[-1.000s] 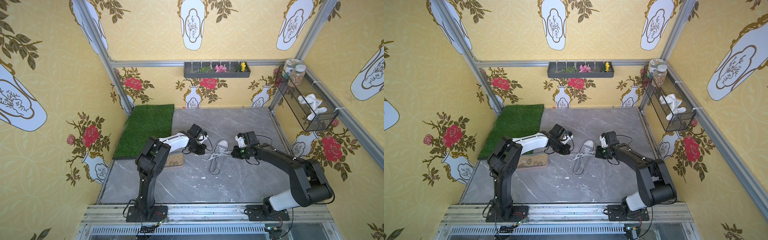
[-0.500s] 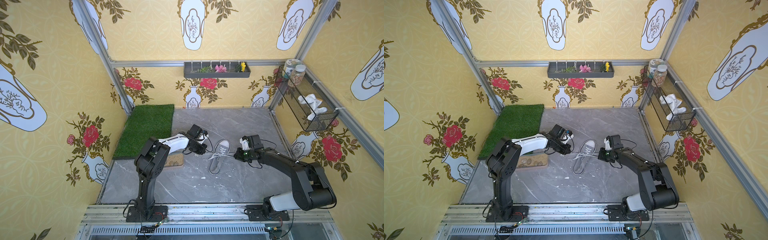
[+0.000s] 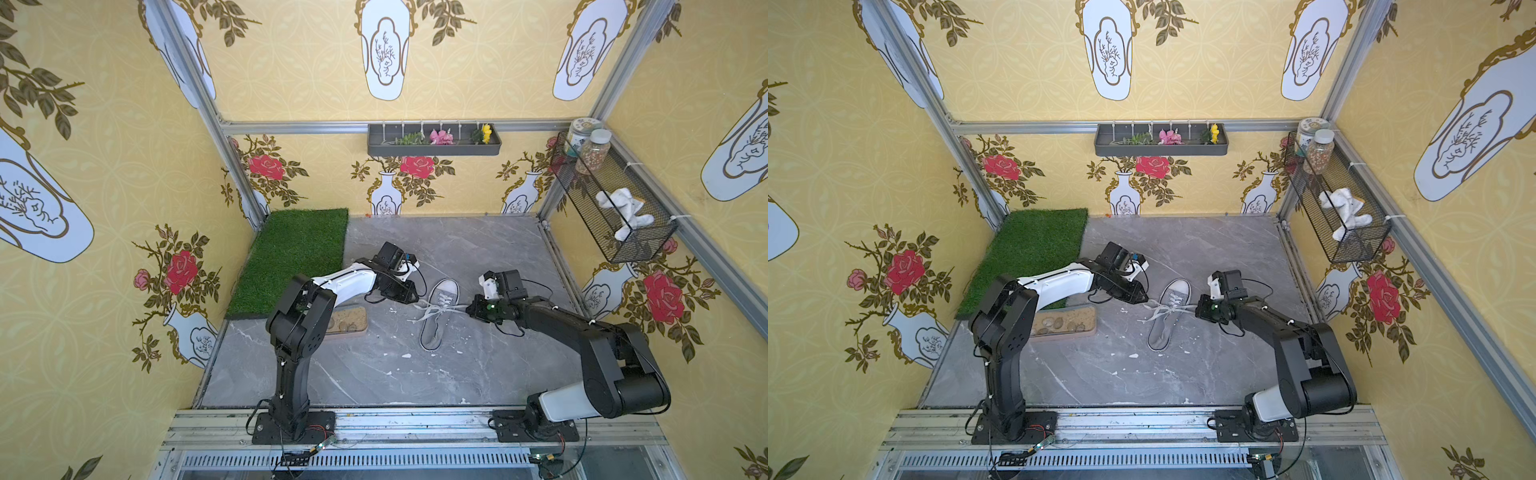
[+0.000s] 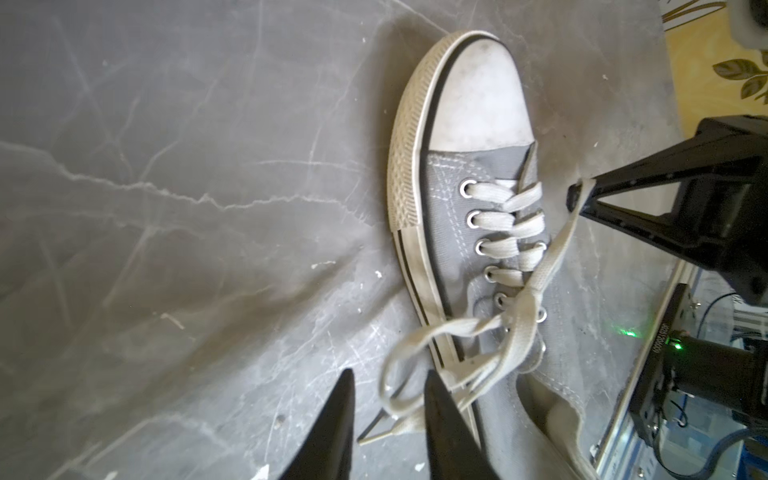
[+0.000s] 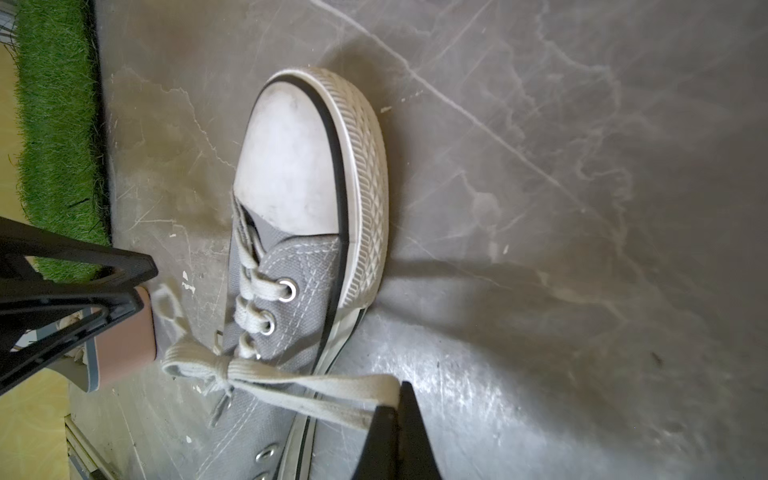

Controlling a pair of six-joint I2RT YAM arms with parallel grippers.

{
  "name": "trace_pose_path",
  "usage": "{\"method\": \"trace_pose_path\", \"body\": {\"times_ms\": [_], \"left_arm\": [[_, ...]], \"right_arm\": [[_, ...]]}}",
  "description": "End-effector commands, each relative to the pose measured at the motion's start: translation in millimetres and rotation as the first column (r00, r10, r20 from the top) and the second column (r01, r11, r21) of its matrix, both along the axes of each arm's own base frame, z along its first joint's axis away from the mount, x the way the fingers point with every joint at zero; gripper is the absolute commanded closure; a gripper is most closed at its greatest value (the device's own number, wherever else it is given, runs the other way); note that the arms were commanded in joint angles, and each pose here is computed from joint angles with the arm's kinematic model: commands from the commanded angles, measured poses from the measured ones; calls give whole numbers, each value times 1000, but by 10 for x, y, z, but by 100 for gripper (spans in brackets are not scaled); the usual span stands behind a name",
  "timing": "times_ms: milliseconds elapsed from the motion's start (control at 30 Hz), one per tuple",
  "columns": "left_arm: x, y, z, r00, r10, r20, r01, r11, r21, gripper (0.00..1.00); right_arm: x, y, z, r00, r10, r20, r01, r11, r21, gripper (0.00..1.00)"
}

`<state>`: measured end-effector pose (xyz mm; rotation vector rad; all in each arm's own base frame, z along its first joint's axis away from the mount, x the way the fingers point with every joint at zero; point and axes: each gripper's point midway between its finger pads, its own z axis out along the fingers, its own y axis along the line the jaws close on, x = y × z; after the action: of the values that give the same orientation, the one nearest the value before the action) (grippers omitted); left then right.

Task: Tie the shoes
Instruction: Tie the shoelace on the shoe.

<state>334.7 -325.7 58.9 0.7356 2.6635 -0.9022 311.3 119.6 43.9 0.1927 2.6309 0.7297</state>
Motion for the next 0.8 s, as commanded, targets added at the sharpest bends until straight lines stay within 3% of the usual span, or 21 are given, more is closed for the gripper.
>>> {"method": "trace_pose_path", "body": {"times_ms": [0, 233, 767], "left_arm": [[-85, 10, -21, 997, 9, -77, -10, 1000, -15, 59], [-128, -8, -101, 989, 7, -147, -17, 998, -65, 42], [-101, -89, -430, 987, -156, -47, 160, 984, 83, 47]], "right_arm": [[39, 41, 33, 1000, 10, 15, -10, 1000, 9, 100], [51, 71, 50, 1000, 23, 17, -23, 1000, 5, 100], [72, 120, 88, 999, 43, 19, -43, 999, 19, 100]]}}
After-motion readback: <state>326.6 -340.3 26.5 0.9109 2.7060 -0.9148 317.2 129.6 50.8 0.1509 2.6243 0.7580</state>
